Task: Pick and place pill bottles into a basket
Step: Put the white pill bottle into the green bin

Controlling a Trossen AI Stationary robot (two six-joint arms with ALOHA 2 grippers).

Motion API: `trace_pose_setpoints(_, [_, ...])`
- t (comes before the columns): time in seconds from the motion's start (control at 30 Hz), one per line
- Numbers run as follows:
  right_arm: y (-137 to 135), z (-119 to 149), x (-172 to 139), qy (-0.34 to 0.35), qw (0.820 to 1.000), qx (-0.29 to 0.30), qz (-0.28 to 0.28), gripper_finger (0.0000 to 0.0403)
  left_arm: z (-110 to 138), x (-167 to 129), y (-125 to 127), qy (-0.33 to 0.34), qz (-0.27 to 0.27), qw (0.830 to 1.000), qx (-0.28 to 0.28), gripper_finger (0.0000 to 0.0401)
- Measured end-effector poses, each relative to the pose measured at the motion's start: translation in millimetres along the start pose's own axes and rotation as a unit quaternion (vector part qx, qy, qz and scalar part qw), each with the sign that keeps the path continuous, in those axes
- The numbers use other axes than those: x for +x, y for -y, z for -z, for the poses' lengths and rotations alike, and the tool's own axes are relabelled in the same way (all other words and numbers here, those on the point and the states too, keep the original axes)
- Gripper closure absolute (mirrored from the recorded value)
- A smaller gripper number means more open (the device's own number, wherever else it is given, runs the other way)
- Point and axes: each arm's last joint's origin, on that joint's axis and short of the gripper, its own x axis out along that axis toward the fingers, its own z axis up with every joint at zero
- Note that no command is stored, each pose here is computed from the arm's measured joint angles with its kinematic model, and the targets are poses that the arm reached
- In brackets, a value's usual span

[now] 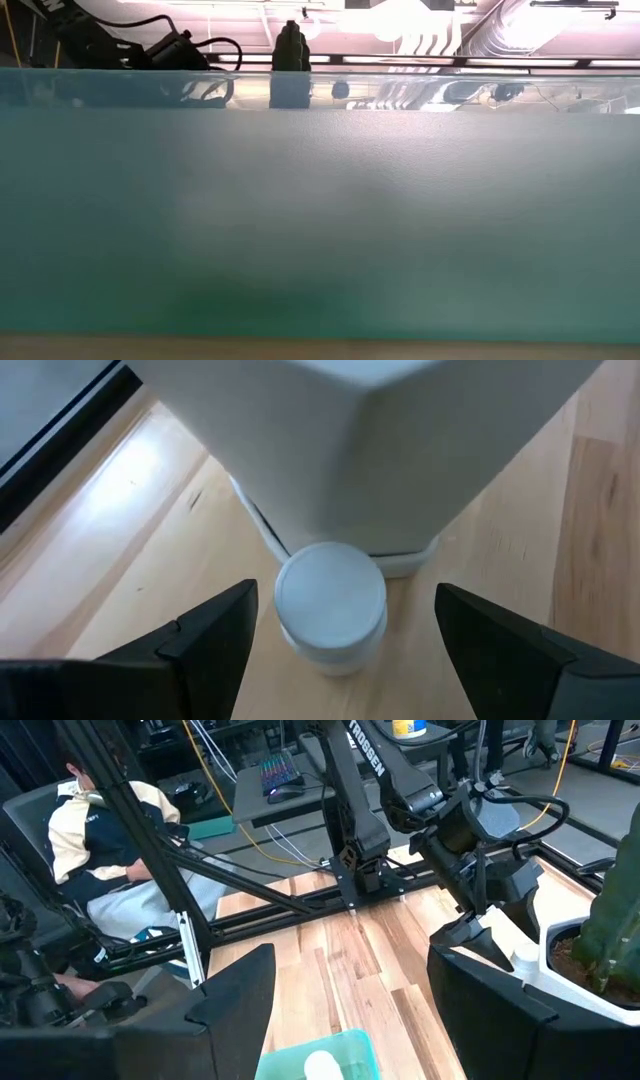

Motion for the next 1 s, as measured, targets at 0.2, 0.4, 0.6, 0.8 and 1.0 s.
trace_pose_setpoints(0.2, [0.0,0.0,0.0,0.0,1.0,0.0,0.0,0.015,0.1,0.0,0.0,-0.001,0.0,1.0,0.0,0.0065])
trace_pose_setpoints(0.4, [0.0,-0.1,-0.1,0.0,1.0,0.004,0.0,0.015,4.4,5.8,0.6,-0.017,0.0,1.0,0.001,0.0065])
trace_pose_setpoints(0.6, [0.0,-0.1,-0.1,0.0,1.0,0.008,0.0,0.015,3.0,8.8,0.8,-0.007,-0.001,1.0,0.0,0.0083])
trace_pose_setpoints(0.8, [0.0,0.0,-0.1,0.0,1.0,0.008,0.0,0.015,2.2,8.8,0.7,-0.003,-0.002,1.0,0.0,0.012])
trace_pose_setpoints(1.0, [0.1,-0.1,-0.1,0.0,1.0,0.008,0.001,0.015,3.2,8.7,0.3,-0.009,-0.008,1.0,0.0,0.0164])
